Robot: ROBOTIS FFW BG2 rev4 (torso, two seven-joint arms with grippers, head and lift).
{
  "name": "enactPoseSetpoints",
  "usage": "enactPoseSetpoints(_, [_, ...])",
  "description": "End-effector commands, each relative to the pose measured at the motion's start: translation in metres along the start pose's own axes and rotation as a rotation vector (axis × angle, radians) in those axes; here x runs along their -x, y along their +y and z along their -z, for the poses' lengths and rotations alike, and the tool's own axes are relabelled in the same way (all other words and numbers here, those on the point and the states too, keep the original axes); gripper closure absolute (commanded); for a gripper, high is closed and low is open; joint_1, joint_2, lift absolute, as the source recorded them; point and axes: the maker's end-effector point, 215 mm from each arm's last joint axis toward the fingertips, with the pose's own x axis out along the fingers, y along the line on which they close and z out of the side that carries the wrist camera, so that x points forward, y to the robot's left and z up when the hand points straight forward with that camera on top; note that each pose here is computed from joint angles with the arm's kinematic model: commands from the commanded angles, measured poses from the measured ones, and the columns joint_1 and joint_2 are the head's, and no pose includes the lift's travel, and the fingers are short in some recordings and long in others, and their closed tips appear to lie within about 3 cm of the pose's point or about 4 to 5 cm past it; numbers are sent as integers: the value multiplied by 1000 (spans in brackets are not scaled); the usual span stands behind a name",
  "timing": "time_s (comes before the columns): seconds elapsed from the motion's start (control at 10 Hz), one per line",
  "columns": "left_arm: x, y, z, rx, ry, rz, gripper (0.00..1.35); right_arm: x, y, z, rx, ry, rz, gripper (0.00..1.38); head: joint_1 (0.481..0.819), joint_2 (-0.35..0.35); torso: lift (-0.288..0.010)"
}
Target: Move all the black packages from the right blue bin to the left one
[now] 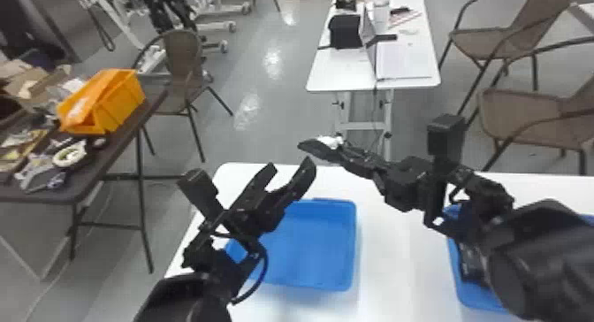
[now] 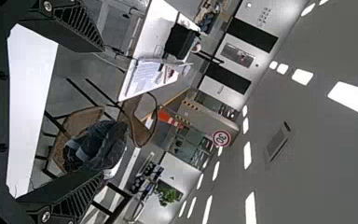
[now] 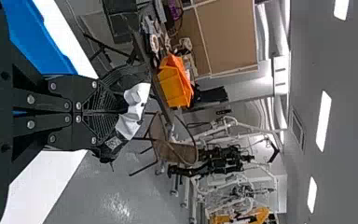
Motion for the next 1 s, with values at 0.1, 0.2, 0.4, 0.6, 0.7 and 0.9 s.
enactPoseSetpoints(0.1, [-12, -12, -1, 19, -9, 28, 91, -11, 15, -5, 12, 7, -46, 1256, 695, 253, 0])
enactPoseSetpoints(0.2, [-15, -16, -3, 32, -19, 37, 91, -14, 20, -5, 16, 11, -59, 1256, 695, 254, 0])
enactPoseSetpoints(0.4, [-19, -16, -7, 34, -37, 42, 91, -17, 26, -7, 22, 14, -77, 1256, 695, 258, 0])
enactPoseSetpoints(0.6, [-22, -13, -4, 36, -33, 37, 91, -20, 31, -8, 27, 17, -91, 1256, 695, 264, 0])
enactPoseSetpoints(0.7, [-21, -10, 3, 51, -10, 30, 93, -22, 33, -9, 32, 19, -103, 1256, 695, 266, 0])
enactPoseSetpoints(0.9, [-21, -7, 6, 42, 3, 9, 527, -24, 38, -10, 44, 24, -116, 1256, 695, 273, 0])
